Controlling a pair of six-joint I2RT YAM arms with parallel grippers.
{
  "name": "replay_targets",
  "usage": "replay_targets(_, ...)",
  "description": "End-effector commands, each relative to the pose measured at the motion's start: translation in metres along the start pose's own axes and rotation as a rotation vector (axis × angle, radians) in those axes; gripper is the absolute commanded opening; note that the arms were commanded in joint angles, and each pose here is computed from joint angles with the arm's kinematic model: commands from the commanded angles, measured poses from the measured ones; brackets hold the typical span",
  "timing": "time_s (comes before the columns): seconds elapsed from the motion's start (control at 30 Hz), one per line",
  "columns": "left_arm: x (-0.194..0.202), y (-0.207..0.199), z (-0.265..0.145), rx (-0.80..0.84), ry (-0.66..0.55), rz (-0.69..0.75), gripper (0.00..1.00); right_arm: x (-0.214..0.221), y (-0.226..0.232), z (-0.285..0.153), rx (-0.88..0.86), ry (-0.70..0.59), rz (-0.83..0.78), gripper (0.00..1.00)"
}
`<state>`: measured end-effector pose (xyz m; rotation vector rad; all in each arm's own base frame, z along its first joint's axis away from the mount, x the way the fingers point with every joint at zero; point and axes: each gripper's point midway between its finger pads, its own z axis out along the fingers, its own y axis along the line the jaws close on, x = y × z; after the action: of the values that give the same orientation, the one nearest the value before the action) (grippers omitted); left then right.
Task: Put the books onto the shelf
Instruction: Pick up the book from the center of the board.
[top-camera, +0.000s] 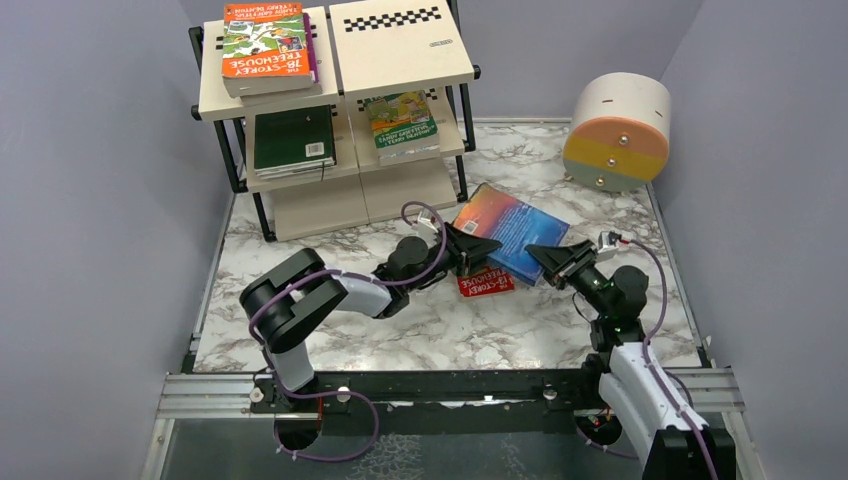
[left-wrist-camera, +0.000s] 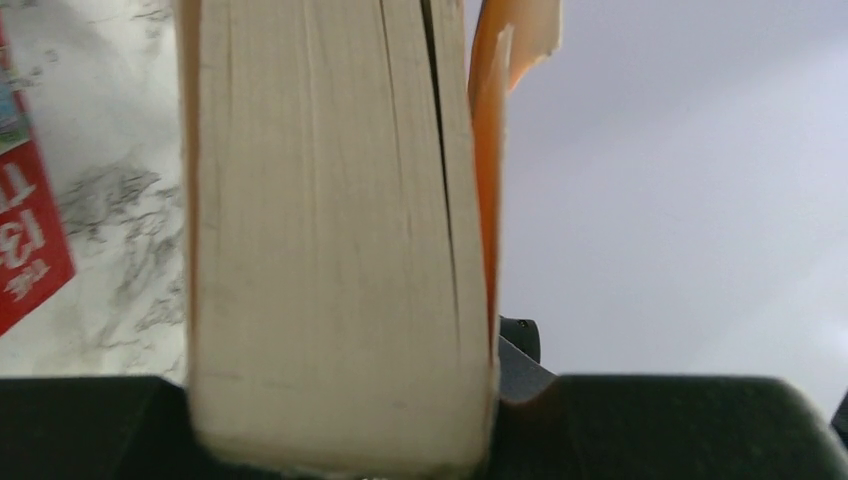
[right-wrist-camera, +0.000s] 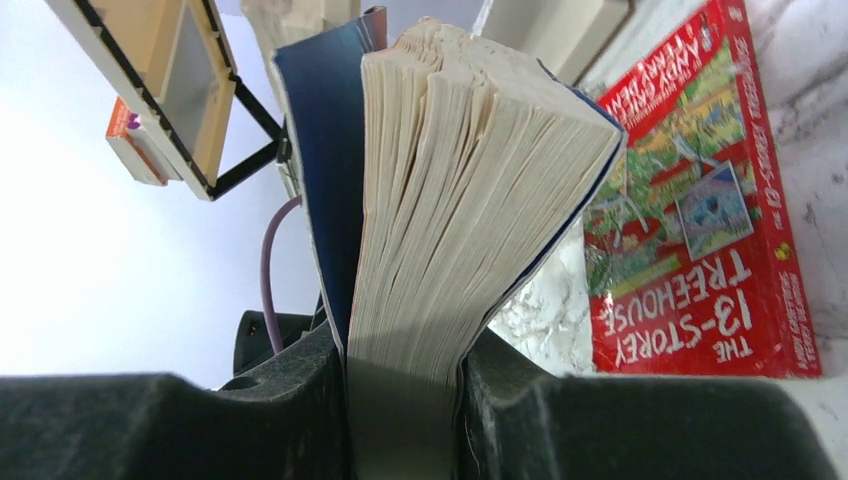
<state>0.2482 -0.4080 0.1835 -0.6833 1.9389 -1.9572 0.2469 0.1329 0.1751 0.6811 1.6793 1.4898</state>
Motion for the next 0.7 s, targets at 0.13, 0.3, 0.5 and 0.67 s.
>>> replay_targets(0.13,0.037,-0.138,0.011,0.283,0.138,0.093,0.0,-0.036,0.096,0.004,-0.089,-0.095,-0.27,0.01)
replay_targets(0.3,0.039,-0.185,0.018,0.265,0.117,0.222,0.0,-0.047,0.144,0.005,-0.135,-0.109,-0.341,0.01)
replay_targets(0.5,0.043,-0.229,0.02,0.271,0.123,0.325,0.0,-0.059,0.205,0.005,-0.218,-0.133,-0.408,0.01)
replay_targets(0.67,0.049,-0.264,0.015,0.294,0.125,0.382,0.0,-0.065,0.25,-0.001,-0.288,-0.16,-0.462,0.01)
